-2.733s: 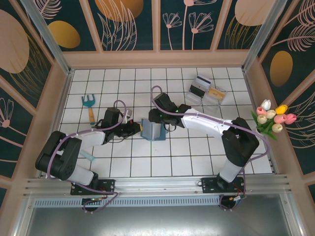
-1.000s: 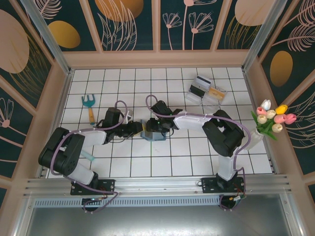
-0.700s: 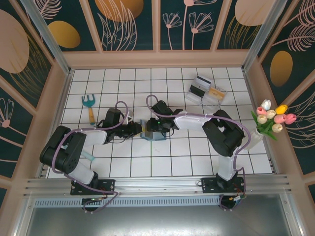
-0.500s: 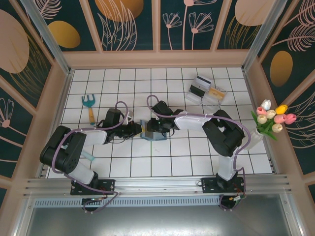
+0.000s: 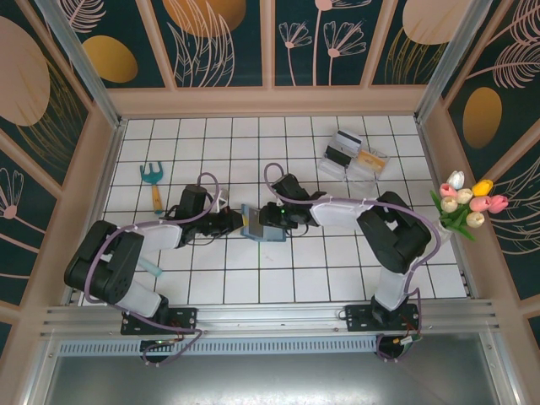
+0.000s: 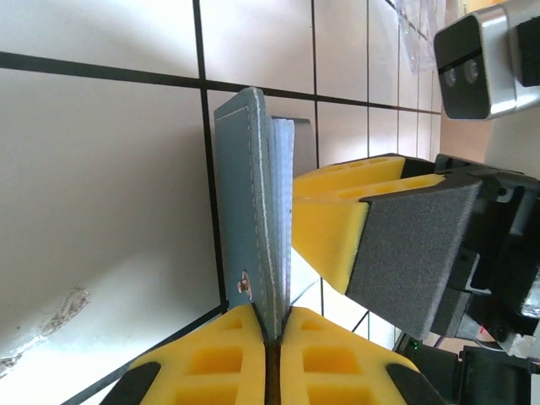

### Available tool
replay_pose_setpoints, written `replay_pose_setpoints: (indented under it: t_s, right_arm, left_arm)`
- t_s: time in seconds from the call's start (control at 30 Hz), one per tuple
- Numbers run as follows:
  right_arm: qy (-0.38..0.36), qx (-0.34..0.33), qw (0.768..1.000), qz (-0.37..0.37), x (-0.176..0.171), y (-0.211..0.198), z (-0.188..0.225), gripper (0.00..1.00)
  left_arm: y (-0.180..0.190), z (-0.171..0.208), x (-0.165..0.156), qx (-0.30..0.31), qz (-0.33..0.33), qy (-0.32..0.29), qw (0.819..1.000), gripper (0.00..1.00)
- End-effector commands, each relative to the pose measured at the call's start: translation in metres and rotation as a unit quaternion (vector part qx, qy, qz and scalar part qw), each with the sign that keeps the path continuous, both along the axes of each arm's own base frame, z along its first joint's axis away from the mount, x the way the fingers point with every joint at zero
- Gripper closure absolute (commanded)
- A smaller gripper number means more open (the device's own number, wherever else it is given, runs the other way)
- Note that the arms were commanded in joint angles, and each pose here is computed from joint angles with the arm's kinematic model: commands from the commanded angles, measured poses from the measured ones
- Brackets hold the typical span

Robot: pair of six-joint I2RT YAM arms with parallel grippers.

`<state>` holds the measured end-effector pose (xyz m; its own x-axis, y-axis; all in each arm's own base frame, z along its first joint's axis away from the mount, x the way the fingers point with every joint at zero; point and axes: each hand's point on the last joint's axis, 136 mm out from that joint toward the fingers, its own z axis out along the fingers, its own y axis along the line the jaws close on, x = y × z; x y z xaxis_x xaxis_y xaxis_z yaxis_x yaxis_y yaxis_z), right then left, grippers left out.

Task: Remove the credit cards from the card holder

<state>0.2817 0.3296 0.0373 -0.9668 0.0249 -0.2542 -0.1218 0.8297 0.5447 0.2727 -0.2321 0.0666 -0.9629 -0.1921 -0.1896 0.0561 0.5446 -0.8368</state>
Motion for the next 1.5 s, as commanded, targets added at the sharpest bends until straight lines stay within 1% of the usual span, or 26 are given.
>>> replay_pose_setpoints:
  t_s: [0.0,0.2,0.57,0.83,0.93,1.1,1.23,1.37,1.47]
  right_arm:
    - [0.026,-0.002,1.000,-0.003,-0.005,0.000,-0.014,0.60]
    - [0.032,-0.015,0.999,0.006,-0.005,0.004,-0.022,0.60]
    - [0.046,-0.029,0.998,0.011,-0.005,0.008,-0.036,0.60]
    - [0.050,-0.027,0.998,0.013,-0.003,0.010,-0.040,0.60]
    - [0.041,-0.009,0.999,0.013,0.000,0.010,-0.029,0.60]
    - [0.028,0.053,0.998,0.006,0.004,0.010,-0.001,0.59]
    - [-0.003,0.061,0.998,0.001,0.006,0.008,0.018,0.58]
    - [-0.046,0.055,0.997,0.016,0.002,0.010,0.038,0.52]
    - [-0.069,0.051,0.996,0.025,-0.003,0.014,0.047,0.44]
  left_arm:
    - [-0.008,0.026,0.004,-0.029,-0.015,-0.034,0.999,1.00]
    - [-0.014,0.036,0.002,-0.066,-0.020,-0.037,0.997,1.00]
    - [-0.017,0.044,0.000,-0.082,-0.031,-0.051,0.995,1.00]
    - [-0.016,0.039,-0.001,-0.077,-0.033,-0.050,0.995,1.00]
    - [-0.015,0.037,-0.002,-0.072,-0.031,-0.051,0.996,1.00]
    - [-0.013,0.035,-0.001,-0.064,-0.027,-0.051,0.996,1.00]
    - [-0.010,0.031,0.002,-0.046,-0.019,-0.048,0.998,1.00]
    - [-0.009,0.029,0.002,-0.041,-0.018,-0.046,0.998,1.00]
    - [-0.008,0.025,0.003,-0.034,-0.015,-0.041,0.998,1.00]
